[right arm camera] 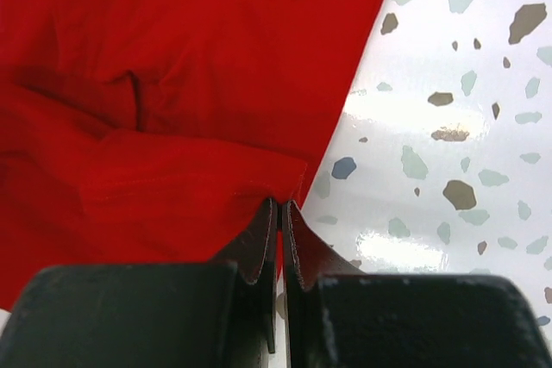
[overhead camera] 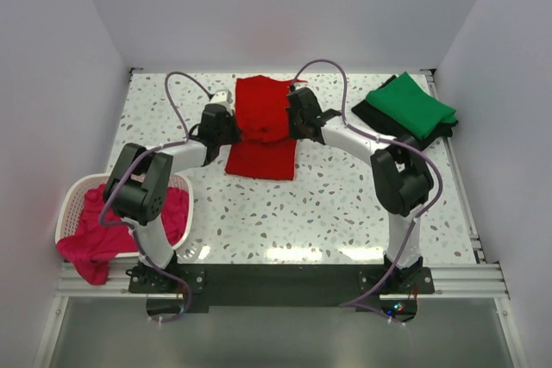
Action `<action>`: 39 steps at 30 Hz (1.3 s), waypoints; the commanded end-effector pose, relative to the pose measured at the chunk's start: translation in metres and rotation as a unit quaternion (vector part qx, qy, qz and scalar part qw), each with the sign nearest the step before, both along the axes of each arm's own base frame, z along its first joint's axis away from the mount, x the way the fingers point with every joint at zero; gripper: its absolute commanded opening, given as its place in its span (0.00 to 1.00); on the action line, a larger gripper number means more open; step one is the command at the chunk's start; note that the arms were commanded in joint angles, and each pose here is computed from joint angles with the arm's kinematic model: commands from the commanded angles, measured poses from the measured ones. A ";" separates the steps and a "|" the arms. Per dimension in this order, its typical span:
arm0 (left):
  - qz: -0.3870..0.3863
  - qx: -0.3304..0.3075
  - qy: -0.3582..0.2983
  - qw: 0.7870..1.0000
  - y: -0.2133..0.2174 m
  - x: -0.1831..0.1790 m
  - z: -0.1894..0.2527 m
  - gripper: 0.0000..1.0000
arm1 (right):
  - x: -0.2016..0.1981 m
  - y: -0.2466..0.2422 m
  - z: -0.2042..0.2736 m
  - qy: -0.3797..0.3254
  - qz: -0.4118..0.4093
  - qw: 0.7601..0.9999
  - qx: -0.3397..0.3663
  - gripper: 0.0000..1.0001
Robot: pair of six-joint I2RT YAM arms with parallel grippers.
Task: Fold and stack the t-shirts
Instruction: Fold the tshirt
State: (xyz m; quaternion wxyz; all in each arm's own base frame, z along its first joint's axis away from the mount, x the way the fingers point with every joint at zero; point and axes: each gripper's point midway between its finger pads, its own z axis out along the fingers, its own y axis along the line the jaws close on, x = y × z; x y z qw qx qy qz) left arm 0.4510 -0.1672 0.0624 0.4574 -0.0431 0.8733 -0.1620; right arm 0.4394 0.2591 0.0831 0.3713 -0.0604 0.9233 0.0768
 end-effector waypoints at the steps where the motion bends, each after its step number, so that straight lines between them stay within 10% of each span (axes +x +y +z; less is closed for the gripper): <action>1: 0.011 -0.018 -0.041 0.999 0.002 0.030 0.020 0.00 | 0.014 0.003 0.011 -0.014 0.003 1.000 -0.001 0.00; 4: 0.007 -0.022 -0.041 0.999 0.002 0.039 0.018 0.04 | 0.020 0.005 0.007 -0.010 0.003 1.000 -0.005 0.00; 8: 0.009 -0.019 -0.062 0.998 0.005 0.045 0.035 0.62 | 0.030 0.012 0.022 -0.020 0.013 1.000 0.000 0.36; 11: 0.024 -0.010 -0.080 0.996 0.014 0.040 0.051 0.78 | 0.030 0.012 0.039 -0.033 0.018 0.999 0.007 0.52; 28: 0.018 -0.033 -0.046 0.998 0.030 -0.068 0.005 0.76 | -0.025 0.079 0.020 0.031 0.148 0.983 0.107 0.54; 39: 0.010 -0.024 0.006 1.000 0.026 -0.081 -0.033 0.56 | -0.013 0.093 -0.018 0.062 0.146 0.984 0.081 0.53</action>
